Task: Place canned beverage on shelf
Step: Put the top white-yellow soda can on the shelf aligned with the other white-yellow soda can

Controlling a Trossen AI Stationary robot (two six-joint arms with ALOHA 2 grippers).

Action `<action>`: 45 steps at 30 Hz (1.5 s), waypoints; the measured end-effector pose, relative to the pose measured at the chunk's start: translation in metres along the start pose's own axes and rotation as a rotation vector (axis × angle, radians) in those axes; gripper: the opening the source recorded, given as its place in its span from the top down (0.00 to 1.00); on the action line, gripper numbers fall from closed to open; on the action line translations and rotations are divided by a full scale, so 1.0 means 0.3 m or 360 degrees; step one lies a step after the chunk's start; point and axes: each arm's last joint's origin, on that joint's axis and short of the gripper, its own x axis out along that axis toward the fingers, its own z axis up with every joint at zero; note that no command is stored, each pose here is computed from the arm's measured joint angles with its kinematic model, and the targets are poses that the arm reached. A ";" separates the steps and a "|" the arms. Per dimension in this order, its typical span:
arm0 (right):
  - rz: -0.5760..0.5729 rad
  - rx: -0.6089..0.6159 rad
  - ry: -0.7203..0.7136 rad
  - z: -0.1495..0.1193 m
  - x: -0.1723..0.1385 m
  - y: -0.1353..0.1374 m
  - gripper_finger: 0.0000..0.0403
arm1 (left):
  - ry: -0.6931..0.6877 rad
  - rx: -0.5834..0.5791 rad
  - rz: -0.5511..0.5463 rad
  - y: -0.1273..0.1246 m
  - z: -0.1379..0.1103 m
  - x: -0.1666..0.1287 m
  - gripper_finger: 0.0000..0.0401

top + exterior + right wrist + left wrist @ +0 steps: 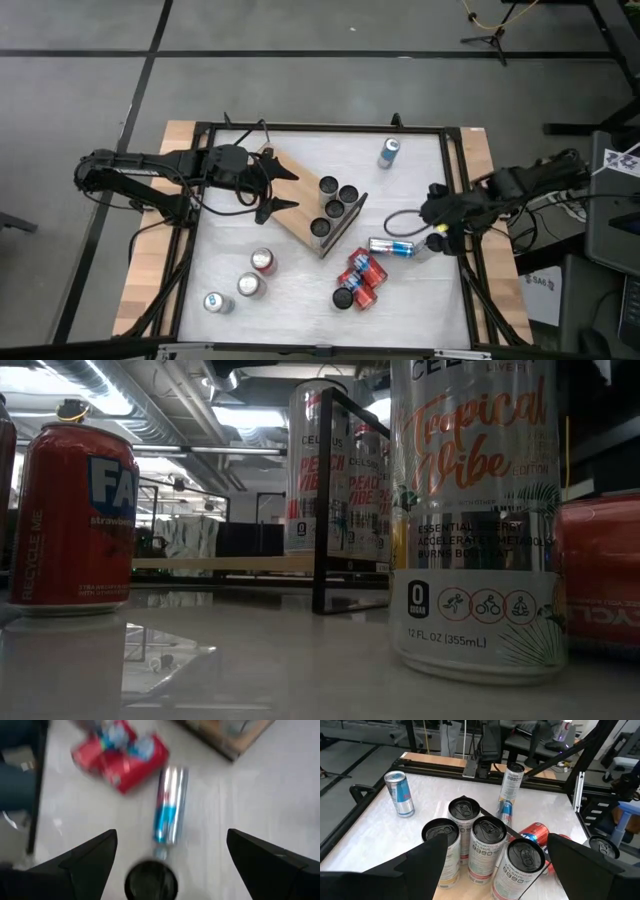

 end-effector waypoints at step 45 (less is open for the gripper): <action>0.0003 -0.0525 0.0380 -0.158 0.175 0.073 0.07 | -0.0006 0.0000 0.0042 0.003 0.000 0.000 0.17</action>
